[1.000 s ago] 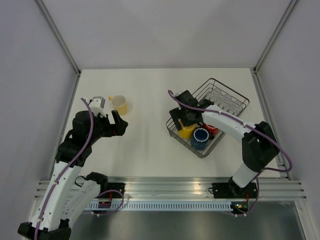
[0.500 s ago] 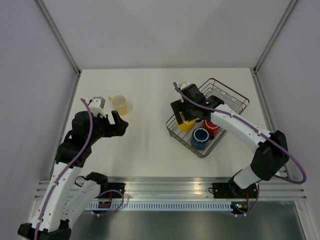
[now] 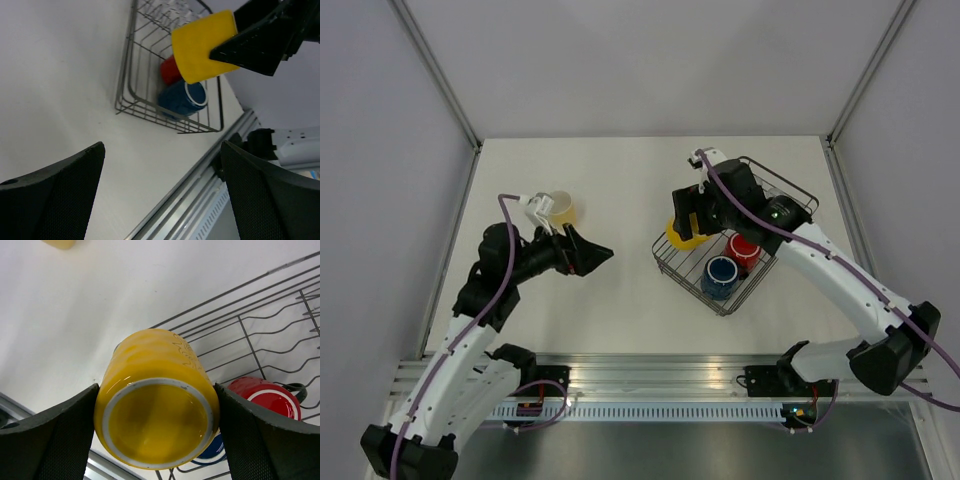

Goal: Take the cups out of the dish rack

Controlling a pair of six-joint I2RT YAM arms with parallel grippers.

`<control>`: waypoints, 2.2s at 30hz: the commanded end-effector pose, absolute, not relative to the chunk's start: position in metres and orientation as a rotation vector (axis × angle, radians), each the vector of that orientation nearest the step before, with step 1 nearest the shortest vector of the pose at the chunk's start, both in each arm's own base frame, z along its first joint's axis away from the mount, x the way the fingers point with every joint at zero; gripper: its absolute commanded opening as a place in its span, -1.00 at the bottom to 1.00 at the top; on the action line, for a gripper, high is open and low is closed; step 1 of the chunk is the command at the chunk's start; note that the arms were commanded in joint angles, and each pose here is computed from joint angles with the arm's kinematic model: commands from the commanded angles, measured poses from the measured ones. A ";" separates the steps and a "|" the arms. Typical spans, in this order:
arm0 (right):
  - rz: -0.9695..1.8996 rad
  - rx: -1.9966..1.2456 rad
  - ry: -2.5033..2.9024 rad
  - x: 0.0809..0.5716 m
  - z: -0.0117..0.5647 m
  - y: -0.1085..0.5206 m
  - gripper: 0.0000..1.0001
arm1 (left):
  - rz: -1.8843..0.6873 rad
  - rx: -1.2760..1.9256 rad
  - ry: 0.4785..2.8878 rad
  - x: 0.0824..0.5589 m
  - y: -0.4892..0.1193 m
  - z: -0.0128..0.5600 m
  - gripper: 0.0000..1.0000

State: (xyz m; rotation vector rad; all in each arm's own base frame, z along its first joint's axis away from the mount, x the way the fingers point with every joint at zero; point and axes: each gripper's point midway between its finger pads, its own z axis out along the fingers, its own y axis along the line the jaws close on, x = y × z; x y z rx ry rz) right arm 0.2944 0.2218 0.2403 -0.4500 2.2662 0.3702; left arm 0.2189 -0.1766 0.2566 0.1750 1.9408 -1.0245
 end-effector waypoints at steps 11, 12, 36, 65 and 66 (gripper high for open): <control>0.943 -0.342 1.882 0.257 0.360 0.264 -0.99 | -1.565 0.419 1.440 0.181 -0.263 0.331 0.99; 0.994 -0.364 1.874 0.250 0.363 0.269 -0.99 | -1.572 0.401 1.432 0.185 -0.265 0.330 0.99; 1.314 -0.447 1.644 0.204 0.406 0.282 -0.99 | -1.846 0.554 0.968 0.138 -0.279 0.391 -0.68; 0.814 -0.091 1.658 0.239 0.387 0.193 0.96 | -1.042 0.297 1.588 0.234 -0.244 0.357 -0.95; 0.807 -0.088 1.655 0.236 0.388 0.189 0.96 | -0.963 0.319 1.594 0.242 -0.240 0.364 -0.95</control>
